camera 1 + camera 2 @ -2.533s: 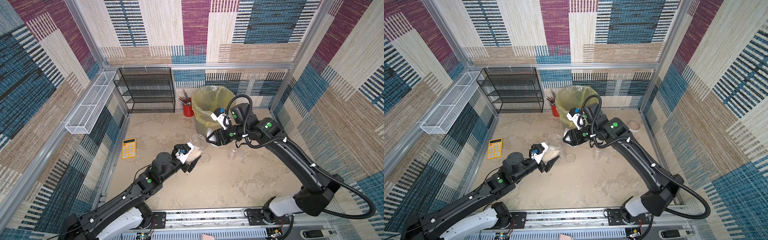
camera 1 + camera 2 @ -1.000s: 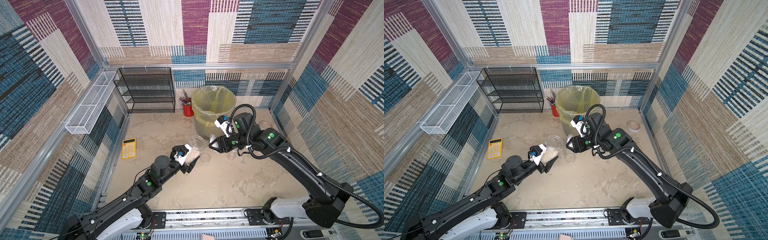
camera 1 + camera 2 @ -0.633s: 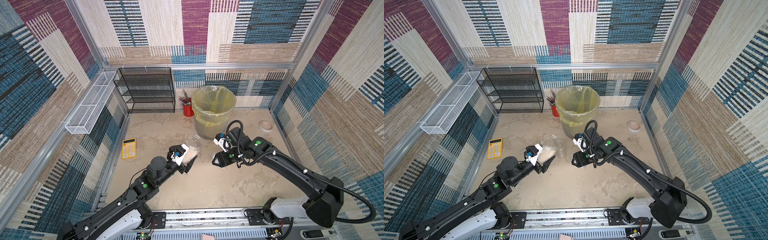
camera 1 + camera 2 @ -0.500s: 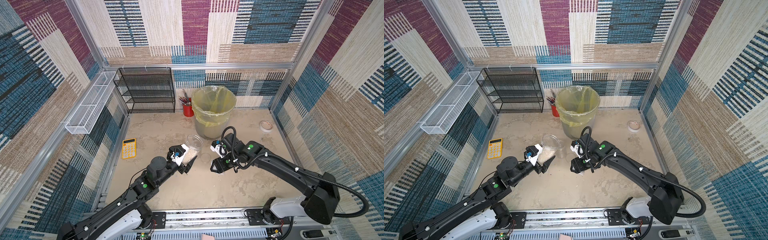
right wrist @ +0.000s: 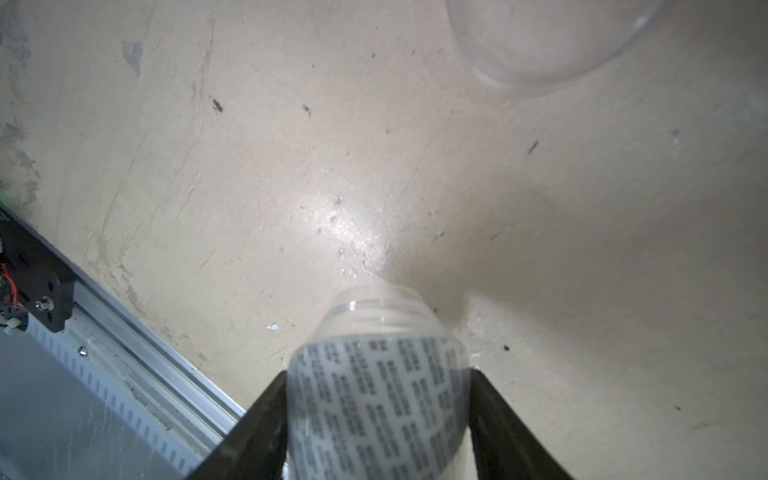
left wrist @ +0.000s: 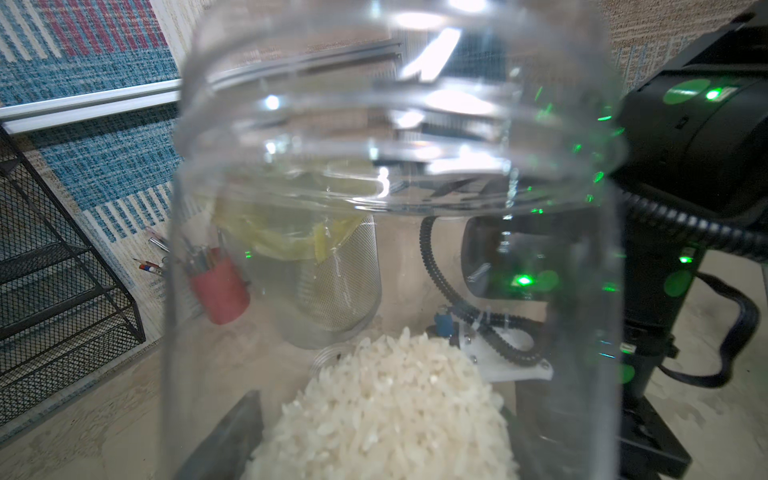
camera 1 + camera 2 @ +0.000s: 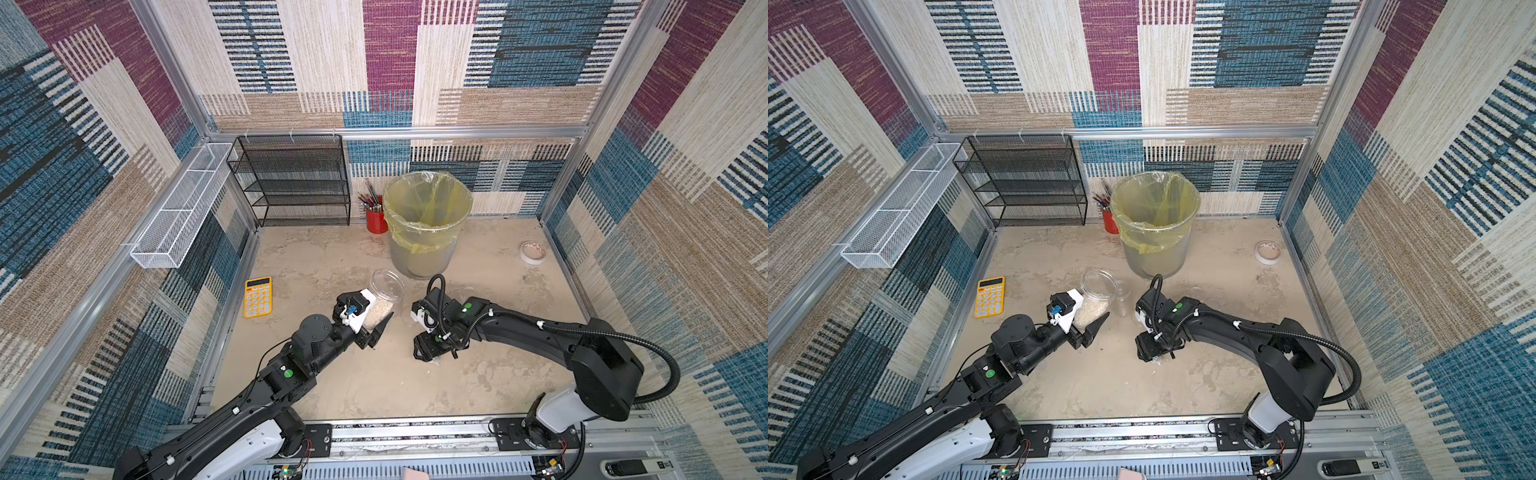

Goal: Empty moldy rice from jars
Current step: Place the lid at the center of the board.

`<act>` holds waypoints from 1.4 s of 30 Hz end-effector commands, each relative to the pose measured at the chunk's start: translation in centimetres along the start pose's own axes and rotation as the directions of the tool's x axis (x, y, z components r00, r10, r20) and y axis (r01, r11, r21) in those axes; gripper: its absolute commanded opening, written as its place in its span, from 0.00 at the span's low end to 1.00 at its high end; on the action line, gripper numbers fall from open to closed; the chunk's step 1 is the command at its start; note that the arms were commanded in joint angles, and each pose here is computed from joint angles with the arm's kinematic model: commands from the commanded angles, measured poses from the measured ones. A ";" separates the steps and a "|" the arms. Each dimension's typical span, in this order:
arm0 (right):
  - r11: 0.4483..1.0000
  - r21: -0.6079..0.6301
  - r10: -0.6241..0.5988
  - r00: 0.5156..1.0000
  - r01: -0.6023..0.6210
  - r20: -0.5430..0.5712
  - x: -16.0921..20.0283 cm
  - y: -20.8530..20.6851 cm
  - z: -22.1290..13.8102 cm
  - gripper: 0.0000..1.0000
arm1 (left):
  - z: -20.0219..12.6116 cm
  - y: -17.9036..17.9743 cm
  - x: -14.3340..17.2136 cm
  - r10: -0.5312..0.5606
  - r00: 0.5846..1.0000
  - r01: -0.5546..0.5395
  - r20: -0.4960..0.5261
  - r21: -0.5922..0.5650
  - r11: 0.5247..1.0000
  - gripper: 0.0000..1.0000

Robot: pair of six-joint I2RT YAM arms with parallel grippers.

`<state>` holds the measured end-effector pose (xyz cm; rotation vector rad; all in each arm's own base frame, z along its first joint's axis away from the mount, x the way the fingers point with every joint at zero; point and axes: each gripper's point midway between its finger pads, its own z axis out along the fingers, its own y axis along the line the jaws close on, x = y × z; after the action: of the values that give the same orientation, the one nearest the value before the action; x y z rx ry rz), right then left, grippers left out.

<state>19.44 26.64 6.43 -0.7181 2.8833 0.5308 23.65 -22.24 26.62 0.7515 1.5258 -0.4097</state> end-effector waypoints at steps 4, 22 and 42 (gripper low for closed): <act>0.997 0.075 0.017 0.999 -0.019 0.030 -0.8 -1.2 1.4 0.65 | -0.2 0.4 -1.0 -0.029 0.999 0.030 0.045 -0.019 0.999 0.45; 0.993 0.116 0.031 0.999 -0.033 0.018 -0.4 -2.1 2.9 0.74 | -0.6 0.6 -1.2 -0.017 0.999 0.019 0.051 -0.030 0.999 0.45; 0.993 0.114 0.014 1.000 -0.013 -0.007 -0.1 -1.8 3.0 1.00 | -0.7 0.7 -1.5 -0.010 0.998 0.012 0.054 -0.032 0.999 0.46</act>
<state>20.49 26.42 3.07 -0.6917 2.8944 0.3753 23.42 -21.72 27.03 0.7328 1.5133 -0.4054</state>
